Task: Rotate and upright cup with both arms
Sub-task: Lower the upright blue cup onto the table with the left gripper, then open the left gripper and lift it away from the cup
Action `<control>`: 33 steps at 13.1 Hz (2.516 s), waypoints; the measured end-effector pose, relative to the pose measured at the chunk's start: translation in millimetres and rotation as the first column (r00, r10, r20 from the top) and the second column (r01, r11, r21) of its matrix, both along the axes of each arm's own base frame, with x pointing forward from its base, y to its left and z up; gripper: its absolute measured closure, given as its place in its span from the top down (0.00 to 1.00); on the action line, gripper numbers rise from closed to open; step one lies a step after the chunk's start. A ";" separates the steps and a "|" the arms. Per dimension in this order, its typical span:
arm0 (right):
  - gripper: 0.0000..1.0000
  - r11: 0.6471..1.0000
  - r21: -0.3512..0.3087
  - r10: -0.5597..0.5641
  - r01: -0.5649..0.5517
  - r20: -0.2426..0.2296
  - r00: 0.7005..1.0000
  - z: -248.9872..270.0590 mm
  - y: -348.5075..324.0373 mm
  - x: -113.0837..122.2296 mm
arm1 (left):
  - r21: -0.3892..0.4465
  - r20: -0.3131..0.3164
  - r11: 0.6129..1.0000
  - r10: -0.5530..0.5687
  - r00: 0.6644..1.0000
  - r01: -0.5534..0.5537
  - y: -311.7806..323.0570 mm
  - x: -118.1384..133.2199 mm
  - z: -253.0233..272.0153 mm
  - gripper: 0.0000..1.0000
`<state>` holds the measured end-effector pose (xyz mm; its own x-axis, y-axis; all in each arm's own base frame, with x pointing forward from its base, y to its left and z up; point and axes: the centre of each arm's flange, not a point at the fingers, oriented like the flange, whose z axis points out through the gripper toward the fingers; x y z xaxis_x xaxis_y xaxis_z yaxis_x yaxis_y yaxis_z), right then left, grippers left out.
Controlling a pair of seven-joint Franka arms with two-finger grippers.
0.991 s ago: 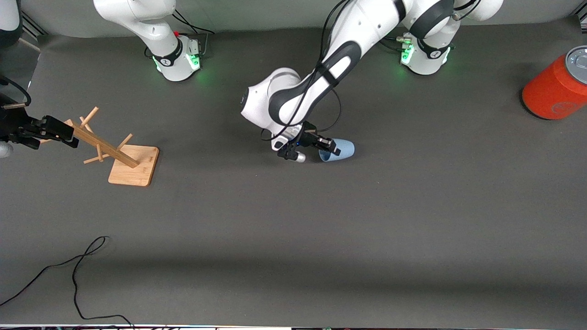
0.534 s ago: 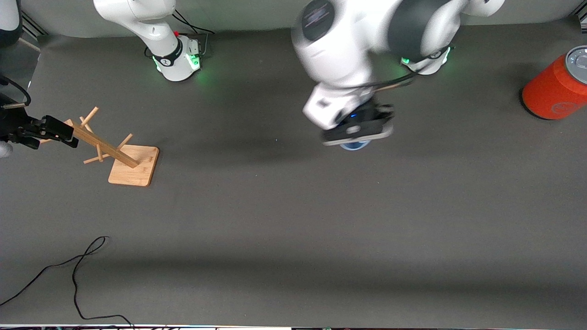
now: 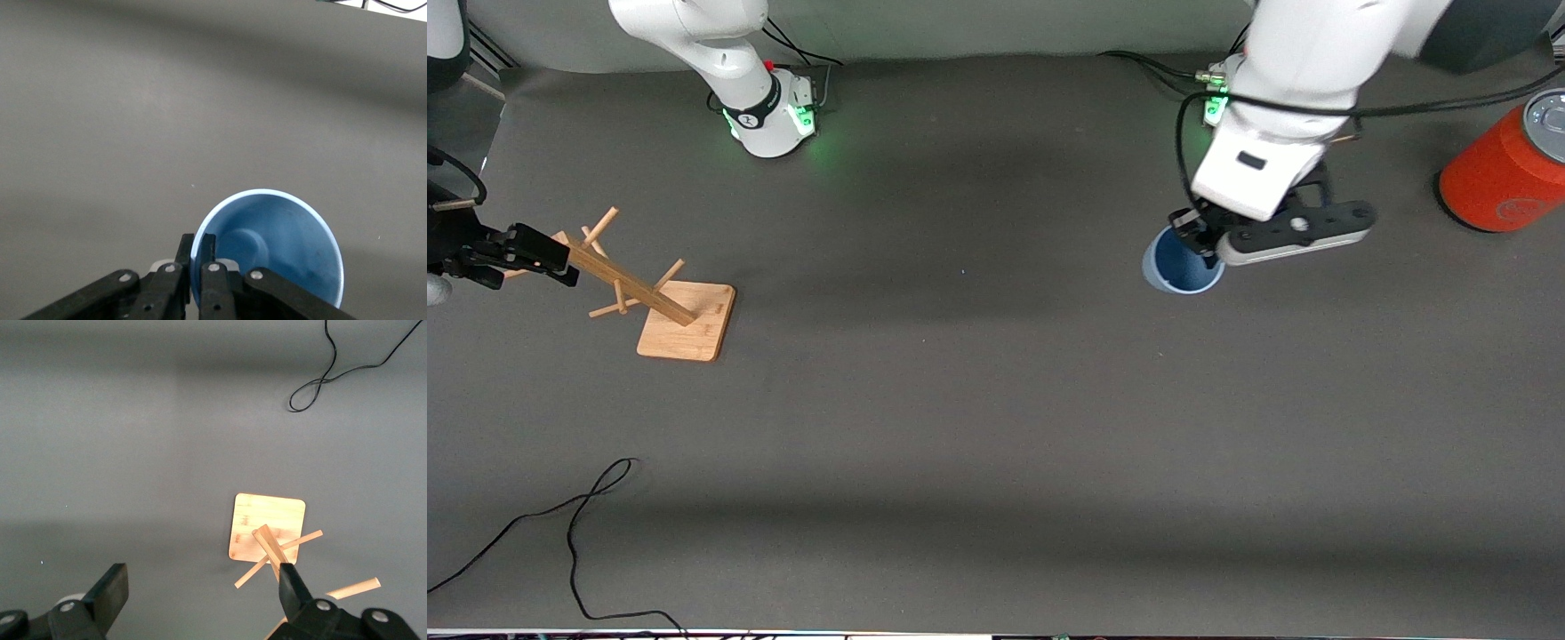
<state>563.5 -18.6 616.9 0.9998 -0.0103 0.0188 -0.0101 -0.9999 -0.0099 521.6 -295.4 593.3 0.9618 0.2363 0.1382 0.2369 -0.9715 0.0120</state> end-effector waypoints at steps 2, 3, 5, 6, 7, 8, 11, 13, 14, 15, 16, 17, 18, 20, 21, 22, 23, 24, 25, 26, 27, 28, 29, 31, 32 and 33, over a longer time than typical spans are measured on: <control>1.00 1.000 0.000 0.001 -0.001 0.000 1.000 -0.1 0.5 0.0 | -0.029 0.016 0.998 0.054 0.998 -0.054 -23.9 -11.0 -53.2 0.07; 1.00 1.000 0.000 0.002 -0.002 -0.001 1.000 -0.3 0.8 0.0 | -0.045 0.016 0.996 0.075 0.997 -0.074 -38.0 -16.7 -82.1 0.07; 1.00 1.000 0.000 0.002 -0.002 -0.001 1.000 -0.5 0.9 0.0 | -0.043 0.007 0.994 0.102 0.995 -0.102 -61.9 -22.4 -139.4 0.07; 1.00 1.000 0.000 0.002 -0.002 -0.001 1.000 -0.6 0.8 -0.1 | -0.023 0.007 0.993 0.113 0.994 -0.113 -73.5 -23.2 -168.2 0.07; 1.00 1.000 0.000 0.001 -0.001 -0.002 1.000 -0.8 0.7 -0.1 | 0.002 0.013 0.992 0.125 0.992 -0.125 -88.5 -24.3 -202.7 0.07; 1.00 1.000 0.000 0.001 -0.001 -0.002 1.000 -1.2 0.7 -0.1 | 0.019 0.019 0.990 0.138 0.990 -0.138 -100.2 -26.4 -230.8 0.07; 1.00 1.000 0.000 0.001 -0.001 -0.008 1.000 -3.6 0.3 -0.2 | 0.049 0.041 0.982 0.180 0.983 -0.182 -122.1 -34.0 -293.3 0.07; 1.00 1.000 0.000 0.001 -0.001 -0.010 1.000 -4.6 0.3 -0.3 | 0.054 0.046 0.979 0.196 0.979 -0.199 -129.7 -39.4 -311.2 0.07; 1.00 1.000 0.000 0.001 -0.001 -0.010 1.000 -4.7 0.2 -0.3 | 0.053 0.057 0.975 0.211 0.976 -0.214 -132.0 -40.8 -315.1 0.07; 1.00 1.000 0.000 0.001 -0.001 -0.010 1.000 -4.7 0.2 -0.3 | 0.053 0.067 0.971 0.228 0.971 -0.231 -133.1 -41.6 -318.2 0.07; 1.00 1.000 0.000 0.000 0.000 -0.010 1.000 -4.7 0.2 -0.3 | 0.051 0.071 0.967 0.244 0.967 -0.248 -133.4 -41.9 -321.0 0.07; 1.00 1.000 0.000 0.000 0.000 -0.010 1.000 -4.7 0.2 -0.3 | 0.046 0.071 0.964 0.257 0.964 -0.260 -133.9 -41.8 -323.4 0.07; 1.00 1.000 0.000 0.000 0.000 -0.010 1.000 -4.7 0.2 -0.3 | 0.041 0.070 0.963 0.265 0.962 -0.268 -134.4 -41.7 -326.4 0.07; 1.00 1.000 0.000 0.000 0.000 -0.010 1.000 -4.8 0.2 -0.3 | 0.043 0.065 0.961 0.271 0.960 -0.274 -134.1 -41.8 -332.0 0.15; 1.00 1.000 0.000 0.000 0.000 -0.010 1.000 -4.9 0.2 -0.3 | 0.043 0.065 0.960 0.273 0.960 -0.276 -133.9 -41.5 -332.2 0.26; 1.00 1.000 0.000 0.000 0.000 -0.010 1.000 -4.9 0.2 -0.3 | 0.040 0.068 0.960 0.274 0.959 -0.277 -134.4 -40.3 -330.3 0.36; 1.00 1.000 0.000 0.000 0.000 -0.010 1.000 -4.9 0.2 -0.3 | 0.034 0.075 0.959 0.277 0.958 -0.280 -135.7 -36.9 -324.4 0.48; 1.00 1.000 0.000 0.000 0.000 -0.011 1.000 -5.0 0.2 -0.3 | 0.035 0.084 0.957 0.284 0.955 -0.287 -136.4 -33.1 -314.9 0.61; 1.00 1.000 0.000 0.000 0.000 -0.011 1.000 -5.1 0.2 -0.3 | 0.046 0.094 0.953 0.295 0.951 -0.300 -137.1 -28.0 -299.7 0.70; 1.00 1.000 0.000 0.000 0.000 -0.011 1.000 -5.0 0.2 -0.3 | 0.053 0.099 0.947 0.310 0.946 -0.316 -137.8 -23.2 -279.7 0.82; 1.00 1.000 0.000 0.000 0.000 -0.011 1.000 -5.1 0.2 -0.3 | 0.050 0.091 0.944 0.321 0.943 -0.326 -137.3 -17.1 -253.6 0.94; 1.00 1.000 0.000 0.000 0.000 -0.011 1.000 -5.1 0.2 -0.3 | 0.050 0.063 0.948 0.310 0.949 -0.313 -125.4 -4.3 -210.8 1.00; 1.00 1.000 0.000 0.001 -0.001 -0.011 1.000 -5.3 0.3 -0.3 | 0.053 0.051 0.953 0.296 0.954 -0.299 -107.4 7.0 -181.4 1.00; 1.00 1.000 0.000 0.001 -0.001 -0.011 1.000 -5.3 0.6 -0.3 | 0.064 0.027 0.964 0.256 0.966 -0.257 -39.5 38.2 -128.2 1.00; 1.00 1.000 0.000 0.001 -0.001 -0.011 1.000 -5.3 0.5 -0.3 | 0.073 0.021 0.970 0.232 0.972 -0.233 2.1 52.3 -106.9 1.00; 1.00 1.000 0.000 0.001 -0.001 -0.011 1.000 -5.3 0.4 -0.3 | 0.077 0.012 0.976 0.201 0.980 -0.201 42.2 63.3 -89.3 1.00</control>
<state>563.2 -18.2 611.6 0.9999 -0.0094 0.0076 -0.0094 -0.9999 -0.0103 585.0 -253.2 504.0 0.8951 0.4133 0.1672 0.4277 -0.9019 -0.0603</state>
